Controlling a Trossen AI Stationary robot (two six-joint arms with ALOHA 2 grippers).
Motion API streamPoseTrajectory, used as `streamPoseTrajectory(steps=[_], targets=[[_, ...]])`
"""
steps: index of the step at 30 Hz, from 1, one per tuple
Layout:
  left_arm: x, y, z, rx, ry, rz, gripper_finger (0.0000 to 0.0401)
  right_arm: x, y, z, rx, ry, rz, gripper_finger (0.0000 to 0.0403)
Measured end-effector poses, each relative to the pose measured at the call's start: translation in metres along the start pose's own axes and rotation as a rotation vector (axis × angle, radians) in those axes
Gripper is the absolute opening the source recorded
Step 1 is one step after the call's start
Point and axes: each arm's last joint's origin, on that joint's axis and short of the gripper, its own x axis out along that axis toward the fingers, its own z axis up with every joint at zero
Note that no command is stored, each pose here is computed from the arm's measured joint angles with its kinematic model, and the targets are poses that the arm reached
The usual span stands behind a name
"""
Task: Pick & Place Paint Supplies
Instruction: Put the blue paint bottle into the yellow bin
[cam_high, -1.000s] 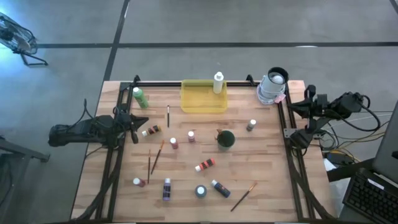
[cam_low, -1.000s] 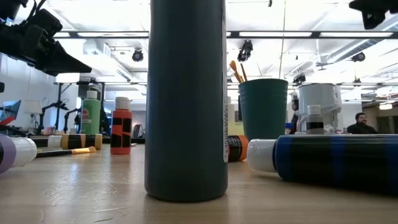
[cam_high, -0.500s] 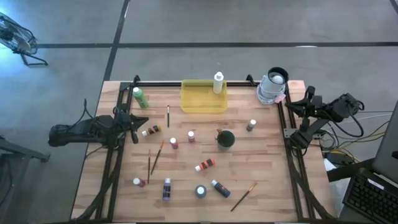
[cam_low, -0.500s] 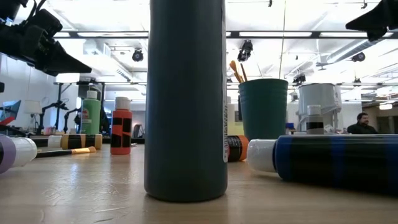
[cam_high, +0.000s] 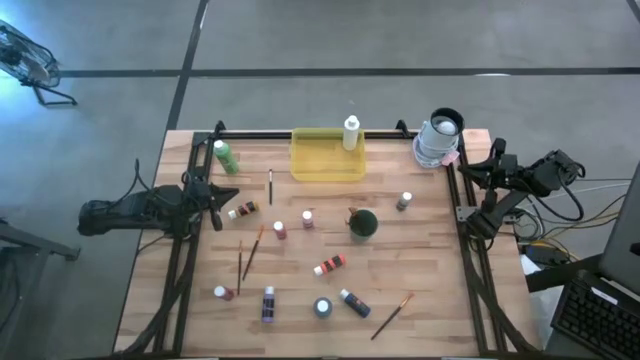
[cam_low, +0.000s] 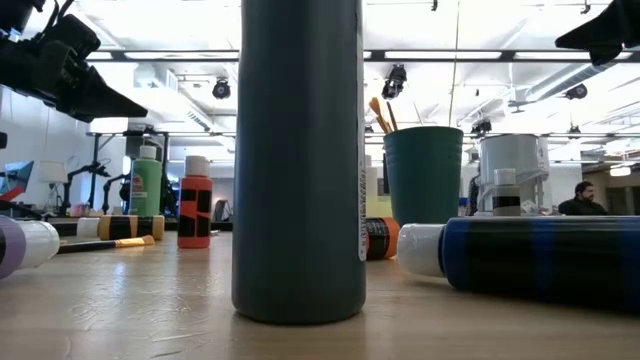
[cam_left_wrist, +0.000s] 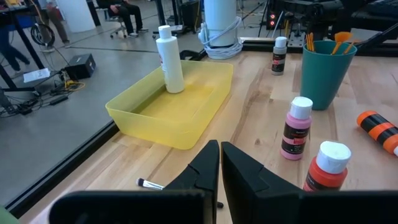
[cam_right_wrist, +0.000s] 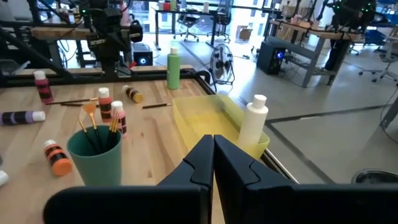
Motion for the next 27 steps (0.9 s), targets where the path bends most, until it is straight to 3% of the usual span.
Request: streamPoseTrajectory(steps=[13,17,20,24,27], targets=[[0.000,0.000,0.000,0.002,0.004,0.000,0.0023,0.000,0.000,0.000,0.000,0.000,0.001,0.0008],[0.001,0.000,0.000,0.121,0.008,0.026,0.0023,0.000,0.000,0.000,0.000,0.000,0.001,0.0008],[0.001,0.000,0.000,0.138,0.004,0.027,0.0023,0.000,0.000,0.000,0.000,0.000,0.001,0.0008],[0.001,-0.001,0.008,-0.074,-0.068,-0.034,0.0023,0.000,0.000,0.000,0.001,0.000,0.001,0.0009],[-0.002,-0.001,0.025,-0.242,-0.229,-0.071,0.0023,0.000,0.000,0.000,0.000,0.000,0.001,0.0008]])
